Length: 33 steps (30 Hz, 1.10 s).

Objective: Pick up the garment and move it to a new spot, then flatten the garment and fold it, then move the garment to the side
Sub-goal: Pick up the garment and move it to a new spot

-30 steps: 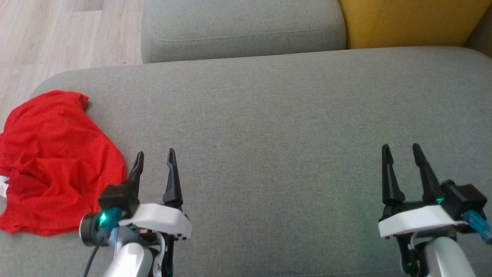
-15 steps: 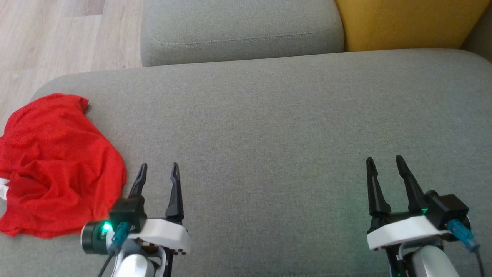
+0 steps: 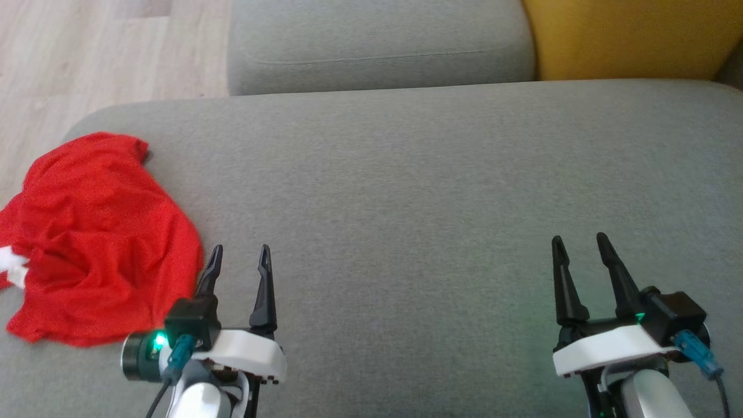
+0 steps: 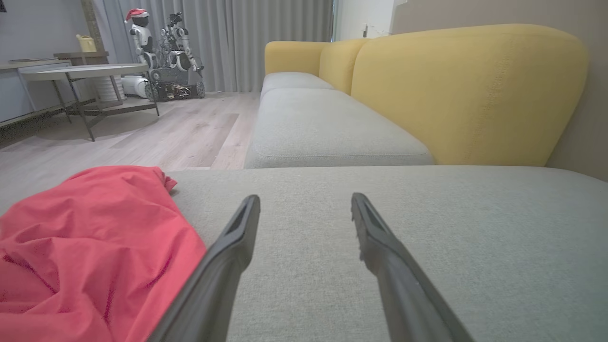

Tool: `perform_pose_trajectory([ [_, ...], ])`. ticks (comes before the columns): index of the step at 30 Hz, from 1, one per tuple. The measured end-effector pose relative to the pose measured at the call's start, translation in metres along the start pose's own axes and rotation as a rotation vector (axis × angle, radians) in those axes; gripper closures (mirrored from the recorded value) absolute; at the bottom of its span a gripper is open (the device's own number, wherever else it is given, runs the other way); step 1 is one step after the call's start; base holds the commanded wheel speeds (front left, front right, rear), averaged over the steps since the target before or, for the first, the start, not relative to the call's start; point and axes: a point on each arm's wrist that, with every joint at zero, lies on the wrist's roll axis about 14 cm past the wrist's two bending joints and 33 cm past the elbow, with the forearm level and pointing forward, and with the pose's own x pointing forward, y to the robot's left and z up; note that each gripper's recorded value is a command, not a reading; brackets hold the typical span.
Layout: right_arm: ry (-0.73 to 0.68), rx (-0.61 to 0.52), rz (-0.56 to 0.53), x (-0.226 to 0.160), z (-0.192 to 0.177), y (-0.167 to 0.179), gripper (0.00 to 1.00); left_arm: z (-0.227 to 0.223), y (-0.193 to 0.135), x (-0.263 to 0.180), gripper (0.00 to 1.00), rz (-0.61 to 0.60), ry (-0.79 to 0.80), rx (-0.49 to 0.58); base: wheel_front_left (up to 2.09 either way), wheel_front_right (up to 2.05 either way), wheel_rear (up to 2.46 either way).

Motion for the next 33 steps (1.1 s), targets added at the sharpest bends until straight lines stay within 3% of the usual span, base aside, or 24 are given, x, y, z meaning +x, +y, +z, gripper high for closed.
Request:
perform_pose_trajectory([
  [11, 0.023, 0.004, 0.163, 0.02, -0.008, 0.052, 0.0, 0.009, 0.044, -0.021, 0.0, 0.153, -0.023, 0.011, 0.0, 0.0, 0.0],
  [20, 0.054, 0.011, 0.364, 0.032, -0.018, 0.119, 0.0, 0.022, 0.099, -0.057, 0.0, 0.348, -0.06, 0.022, 0.0, 0.0, 0.0],
  [26, 0.089, 0.023, 0.51, 0.032, -0.028, 0.168, 0.0, 0.028, 0.135, -0.093, 0.0, 0.498, -0.077, 0.031, 0.0, 0.0, 0.0],
  [33, 0.132, 0.039, 0.621, 0.024, -0.041, 0.204, 0.0, 0.027, 0.153, -0.117, 0.0, 0.581, -0.069, 0.036, 0.0, 0.0, 0.0],
])
